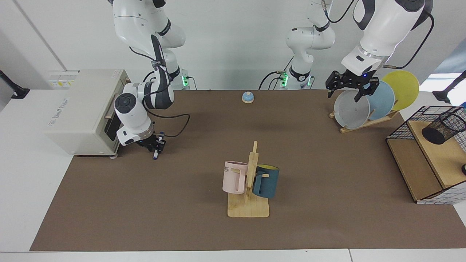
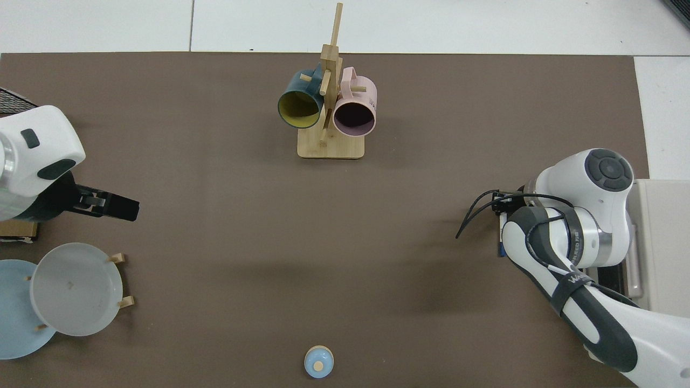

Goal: Put markers into pen holder
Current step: 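Reach the right gripper down to the blue-capped marker and grasp it, then lift the marker with the right gripper while the left gripper reaches in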

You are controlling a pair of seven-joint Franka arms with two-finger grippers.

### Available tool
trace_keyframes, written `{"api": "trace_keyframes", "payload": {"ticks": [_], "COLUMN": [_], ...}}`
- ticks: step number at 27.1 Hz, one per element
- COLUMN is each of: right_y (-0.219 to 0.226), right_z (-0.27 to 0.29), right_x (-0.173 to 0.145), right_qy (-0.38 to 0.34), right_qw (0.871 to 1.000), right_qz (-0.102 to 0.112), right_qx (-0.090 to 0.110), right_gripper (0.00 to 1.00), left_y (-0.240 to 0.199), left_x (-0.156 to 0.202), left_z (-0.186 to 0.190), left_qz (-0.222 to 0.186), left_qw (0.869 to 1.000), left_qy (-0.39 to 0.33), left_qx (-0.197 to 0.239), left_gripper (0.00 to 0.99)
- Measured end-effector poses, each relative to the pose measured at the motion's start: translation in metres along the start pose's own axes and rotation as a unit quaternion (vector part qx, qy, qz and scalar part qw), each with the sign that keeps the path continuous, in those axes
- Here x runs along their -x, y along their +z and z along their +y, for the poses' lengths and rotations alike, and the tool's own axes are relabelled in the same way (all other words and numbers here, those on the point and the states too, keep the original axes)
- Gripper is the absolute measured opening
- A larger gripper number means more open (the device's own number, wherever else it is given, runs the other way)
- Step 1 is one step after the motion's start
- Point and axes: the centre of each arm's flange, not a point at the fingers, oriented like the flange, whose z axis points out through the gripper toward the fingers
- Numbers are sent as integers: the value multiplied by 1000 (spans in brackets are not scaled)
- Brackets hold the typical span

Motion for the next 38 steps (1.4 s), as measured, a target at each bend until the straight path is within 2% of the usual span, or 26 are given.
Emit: {"api": "trace_keyframes", "payload": {"ticks": [1,2,4,9,11,12,17,20,25,31,34,38], "right_y": [0,0,0,-1,-2,-4,-31,-55,-99,-141,-156,-170], "right_z": [0,0,0,0,-1,-2,-12,-20,-51,-104,-124,-143], "right_x": [0,0,0,0,-1,-2,-9,-14,-15,1,12,23], "right_qy": [0,0,0,1,10,18,71,110,189,260,299,351], "right_qw": [1000,1000,1000,1000,1000,1000,993,985,967,941,925,898], "right_qz": [0,0,0,1,-1,-5,-51,-74,-106,-140,-156,-183], "right_qx": [0,0,0,-1,-8,-17,-80,-107,-136,-164,-178,-193], "right_gripper": [352,260,185,167,167,167,167,167,167,167,167,167], "left_y": [0,1,4,13,15,15,18,22,24,27,32,32], "left_x": [0,0,0,1,1,2,3,5,6,15,23,31], "left_z": [1,1,3,7,8,8,9,15,53,110,125,136], "left_qz": [0,-1,-4,-15,-19,-21,-26,-31,-34,-39,-40,-29], "left_qw": [1000,1000,1000,1000,1000,1000,999,997,991,982,978,966], "left_qy": [0,1,3,6,7,7,30,66,130,184,205,257], "left_qx": [0,0,0,2,2,2,4,6,5,2,9,24], "left_gripper": [991,991,991,991,991,991,991,991,991,991,991,991]}}
